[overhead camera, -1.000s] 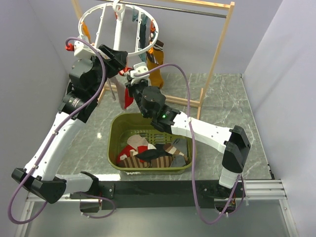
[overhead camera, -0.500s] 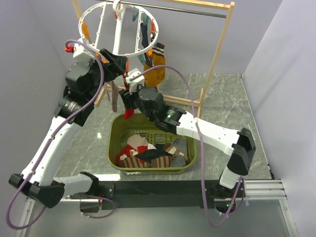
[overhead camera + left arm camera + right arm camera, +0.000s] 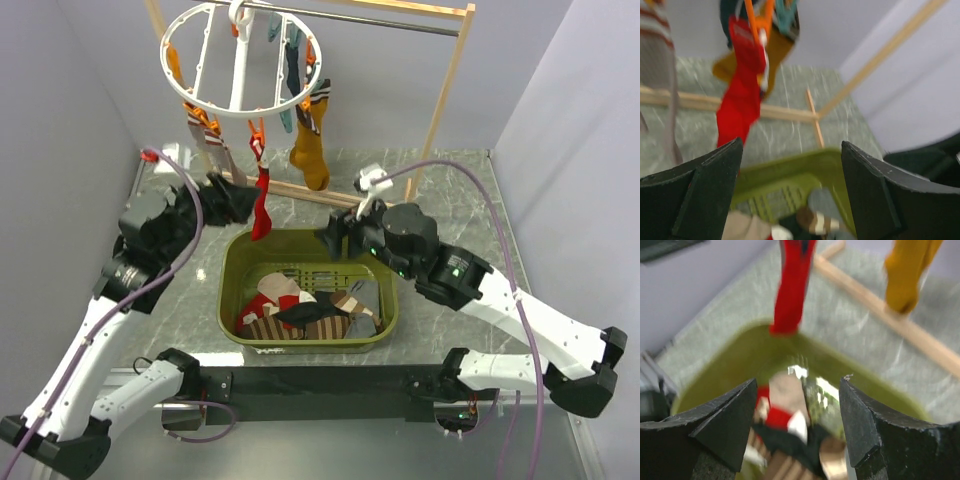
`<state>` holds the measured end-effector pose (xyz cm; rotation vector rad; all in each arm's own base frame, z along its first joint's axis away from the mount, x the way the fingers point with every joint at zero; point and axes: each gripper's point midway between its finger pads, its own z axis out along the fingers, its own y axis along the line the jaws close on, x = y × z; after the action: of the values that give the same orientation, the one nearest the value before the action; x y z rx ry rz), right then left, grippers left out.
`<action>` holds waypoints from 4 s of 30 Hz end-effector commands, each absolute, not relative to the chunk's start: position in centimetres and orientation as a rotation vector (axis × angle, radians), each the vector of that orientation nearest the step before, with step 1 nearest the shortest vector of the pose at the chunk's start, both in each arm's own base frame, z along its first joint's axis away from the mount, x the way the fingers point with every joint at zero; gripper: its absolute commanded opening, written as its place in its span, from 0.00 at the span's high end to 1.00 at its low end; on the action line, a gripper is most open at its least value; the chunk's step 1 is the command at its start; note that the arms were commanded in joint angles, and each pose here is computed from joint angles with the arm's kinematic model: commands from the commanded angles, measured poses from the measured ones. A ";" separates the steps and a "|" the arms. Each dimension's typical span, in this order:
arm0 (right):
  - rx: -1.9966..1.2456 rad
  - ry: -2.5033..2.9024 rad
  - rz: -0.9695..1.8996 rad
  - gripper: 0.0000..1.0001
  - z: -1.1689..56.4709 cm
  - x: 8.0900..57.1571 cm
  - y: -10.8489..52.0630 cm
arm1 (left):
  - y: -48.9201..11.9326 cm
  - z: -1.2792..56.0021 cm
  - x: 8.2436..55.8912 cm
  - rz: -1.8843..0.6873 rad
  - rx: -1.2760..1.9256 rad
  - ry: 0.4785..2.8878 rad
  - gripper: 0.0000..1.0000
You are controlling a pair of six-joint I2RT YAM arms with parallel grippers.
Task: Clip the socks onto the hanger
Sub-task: Pick up the sock from the bin.
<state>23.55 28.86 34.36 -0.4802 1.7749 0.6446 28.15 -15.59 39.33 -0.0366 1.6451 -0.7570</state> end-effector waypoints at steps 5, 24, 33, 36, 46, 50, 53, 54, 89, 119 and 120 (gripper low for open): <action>-0.473 2.054 0.534 0.26 23.5 22.6 26.2 | -19.3 30.4 23.0 -0.837 0.215 1.980 0.18; -0.363 1.920 0.763 0.25 32.5 23.5 23.8 | -28.6 15.9 17.9 -0.676 0.367 2.467 0.07; -0.170 1.994 0.698 0.24 31.5 23.2 21.1 | -23.8 10.7 17.0 -0.469 0.005 2.598 0.01; -0.162 2.008 0.707 0.25 31.1 22.9 21.0 | -22.2 10.2 16.4 -0.419 -0.080 2.610 0.01; -0.210 2.064 0.714 0.25 29.6 22.7 21.8 | -24.0 9.1 18.1 -0.471 -0.065 2.537 0.54; -0.221 2.069 0.719 0.26 29.5 22.7 22.1 | -24.4 12.6 20.3 -0.498 -0.157 2.404 0.99; -0.243 2.056 0.723 0.27 29.8 22.6 22.5 | -23.2 16.2 21.2 -0.498 -0.202 2.299 0.99; -0.250 2.053 0.729 0.27 29.8 22.6 22.6 | -22.7 18.3 21.5 -0.535 -0.227 2.238 0.99; -0.223 2.095 0.597 0.25 27.6 20.7 20.0 | -27.2 22.9 20.2 -0.564 0.068 2.189 0.07; -0.466 2.196 0.585 0.27 23.9 22.1 24.4 | -24.9 8.2 17.7 -0.388 0.027 2.579 0.10; -0.463 2.193 0.584 0.27 24.0 22.2 24.4 | -24.8 8.4 18.3 -0.395 -0.014 2.566 0.12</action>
<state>21.25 23.67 21.34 -0.4636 2.2820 0.5568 16.11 -24.13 7.38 0.0661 2.6465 -0.3575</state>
